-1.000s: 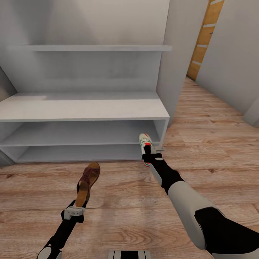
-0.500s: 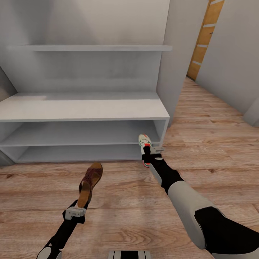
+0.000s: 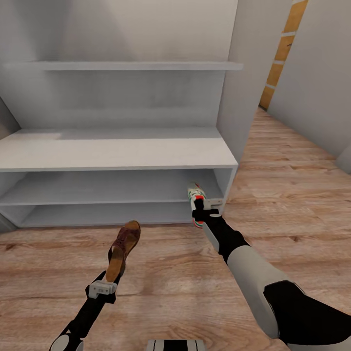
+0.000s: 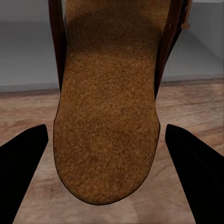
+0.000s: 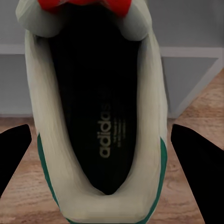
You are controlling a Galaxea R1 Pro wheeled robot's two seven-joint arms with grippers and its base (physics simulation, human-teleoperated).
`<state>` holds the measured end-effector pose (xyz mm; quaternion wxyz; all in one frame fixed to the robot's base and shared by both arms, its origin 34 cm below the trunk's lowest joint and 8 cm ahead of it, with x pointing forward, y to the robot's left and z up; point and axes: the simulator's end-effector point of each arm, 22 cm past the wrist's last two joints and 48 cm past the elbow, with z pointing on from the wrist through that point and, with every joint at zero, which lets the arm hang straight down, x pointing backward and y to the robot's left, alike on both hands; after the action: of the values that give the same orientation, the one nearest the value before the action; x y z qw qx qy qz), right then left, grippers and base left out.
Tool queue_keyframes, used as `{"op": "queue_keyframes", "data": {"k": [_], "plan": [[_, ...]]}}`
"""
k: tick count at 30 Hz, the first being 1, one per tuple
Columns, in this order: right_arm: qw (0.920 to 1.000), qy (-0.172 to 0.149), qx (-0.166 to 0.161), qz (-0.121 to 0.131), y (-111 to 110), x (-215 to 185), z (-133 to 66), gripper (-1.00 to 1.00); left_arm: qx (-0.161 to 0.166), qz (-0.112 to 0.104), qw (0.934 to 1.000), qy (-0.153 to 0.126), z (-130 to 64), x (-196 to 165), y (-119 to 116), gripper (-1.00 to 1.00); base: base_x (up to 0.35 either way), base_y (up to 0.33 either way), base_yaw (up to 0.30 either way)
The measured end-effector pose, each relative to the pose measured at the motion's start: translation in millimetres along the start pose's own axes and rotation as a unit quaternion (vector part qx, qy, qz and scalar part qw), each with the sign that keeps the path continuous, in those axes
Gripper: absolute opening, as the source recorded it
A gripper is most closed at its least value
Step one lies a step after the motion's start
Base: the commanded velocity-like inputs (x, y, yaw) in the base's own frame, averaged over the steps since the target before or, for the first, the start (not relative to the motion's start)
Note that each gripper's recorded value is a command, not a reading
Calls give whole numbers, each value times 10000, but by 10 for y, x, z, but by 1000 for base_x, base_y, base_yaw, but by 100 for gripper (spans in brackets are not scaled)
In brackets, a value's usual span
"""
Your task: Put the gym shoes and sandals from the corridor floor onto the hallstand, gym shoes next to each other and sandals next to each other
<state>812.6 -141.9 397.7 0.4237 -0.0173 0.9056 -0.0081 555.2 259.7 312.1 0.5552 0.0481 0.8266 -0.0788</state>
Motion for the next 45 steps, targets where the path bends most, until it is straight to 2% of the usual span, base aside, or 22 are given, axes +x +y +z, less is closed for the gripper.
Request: {"op": "queue_keyframes", "data": {"k": [25, 36, 45], "plan": [[10000, 14, 0, -3, 0, 15, 0, -100, 77, 22, 10000, 14, -9, 15, -53, -100, 15, 6, 0], [10000, 14, 0, -2, 0, 15, 0, -100, 215, 324, 9992, 66, -12, 42, -114, -100, 179, 0, 0], [10000, 15, 0, -3, 0, 15, 0, -100, 246, 388, 9989, 77, -13, 49, -130, -100, 85, 0, 0]]}}
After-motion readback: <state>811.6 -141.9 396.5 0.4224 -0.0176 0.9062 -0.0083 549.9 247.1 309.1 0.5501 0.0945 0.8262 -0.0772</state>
